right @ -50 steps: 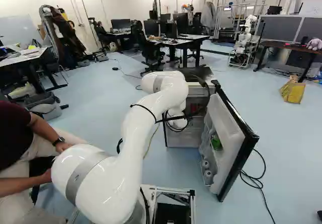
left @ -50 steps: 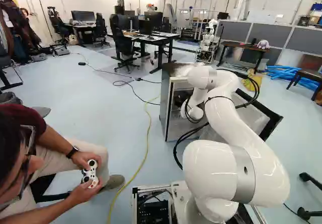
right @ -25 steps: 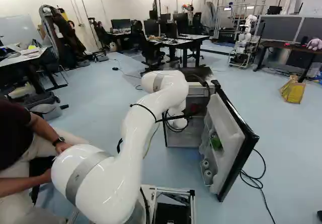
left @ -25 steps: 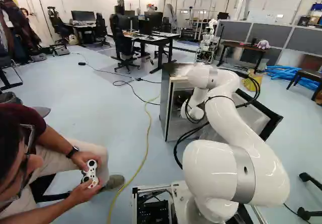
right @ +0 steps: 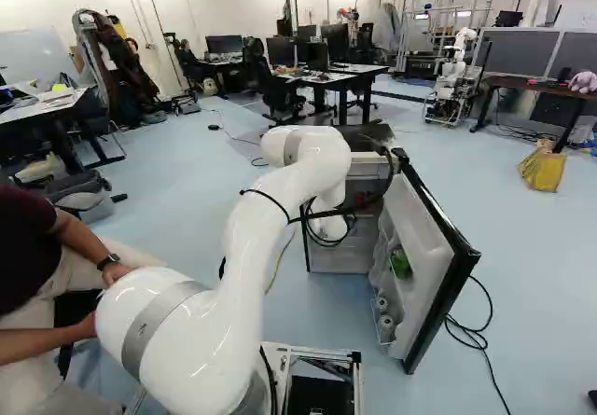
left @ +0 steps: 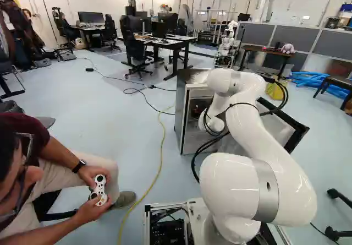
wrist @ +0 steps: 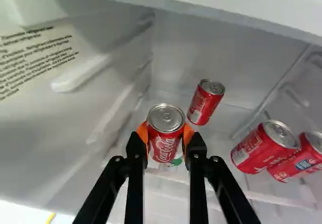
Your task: Grab a drink from the fridge
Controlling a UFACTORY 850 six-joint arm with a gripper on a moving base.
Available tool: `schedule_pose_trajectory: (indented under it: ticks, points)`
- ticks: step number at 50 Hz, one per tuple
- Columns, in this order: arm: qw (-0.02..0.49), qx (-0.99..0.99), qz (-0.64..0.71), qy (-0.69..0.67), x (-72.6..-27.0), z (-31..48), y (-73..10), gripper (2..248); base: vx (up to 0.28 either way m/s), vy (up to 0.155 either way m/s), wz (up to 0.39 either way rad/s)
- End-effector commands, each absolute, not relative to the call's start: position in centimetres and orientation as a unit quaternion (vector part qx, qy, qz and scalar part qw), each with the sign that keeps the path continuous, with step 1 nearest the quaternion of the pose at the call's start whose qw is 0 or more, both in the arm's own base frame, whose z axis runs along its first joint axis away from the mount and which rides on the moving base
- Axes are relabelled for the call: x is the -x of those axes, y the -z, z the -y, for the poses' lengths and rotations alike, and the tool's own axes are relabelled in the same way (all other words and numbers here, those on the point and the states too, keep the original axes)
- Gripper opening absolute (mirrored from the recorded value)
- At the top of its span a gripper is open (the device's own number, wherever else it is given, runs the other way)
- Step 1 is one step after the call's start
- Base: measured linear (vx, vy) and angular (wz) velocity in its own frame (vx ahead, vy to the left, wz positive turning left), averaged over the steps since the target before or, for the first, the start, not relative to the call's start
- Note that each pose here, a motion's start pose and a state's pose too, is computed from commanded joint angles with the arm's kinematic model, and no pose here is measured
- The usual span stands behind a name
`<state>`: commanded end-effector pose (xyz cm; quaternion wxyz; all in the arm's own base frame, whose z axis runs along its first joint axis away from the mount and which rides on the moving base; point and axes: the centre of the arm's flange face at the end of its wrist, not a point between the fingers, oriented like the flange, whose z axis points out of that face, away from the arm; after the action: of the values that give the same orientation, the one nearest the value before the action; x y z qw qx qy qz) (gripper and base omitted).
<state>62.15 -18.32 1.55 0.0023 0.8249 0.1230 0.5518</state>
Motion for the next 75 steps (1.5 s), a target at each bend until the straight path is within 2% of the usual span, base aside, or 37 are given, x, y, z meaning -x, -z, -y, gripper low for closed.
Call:
schedule_pose_trajectory:
  ticks: [31, 75]
  points:
    - [0.000, -0.835, -0.112, -0.539, -58.6, 18.2, -6.4, 87, 0.000, 0.000, 0.000]
    - [0.006, -0.861, -0.062, -0.504, -51.4, 20.0, -8.2, 87, 0.000, 0.000, 0.000]
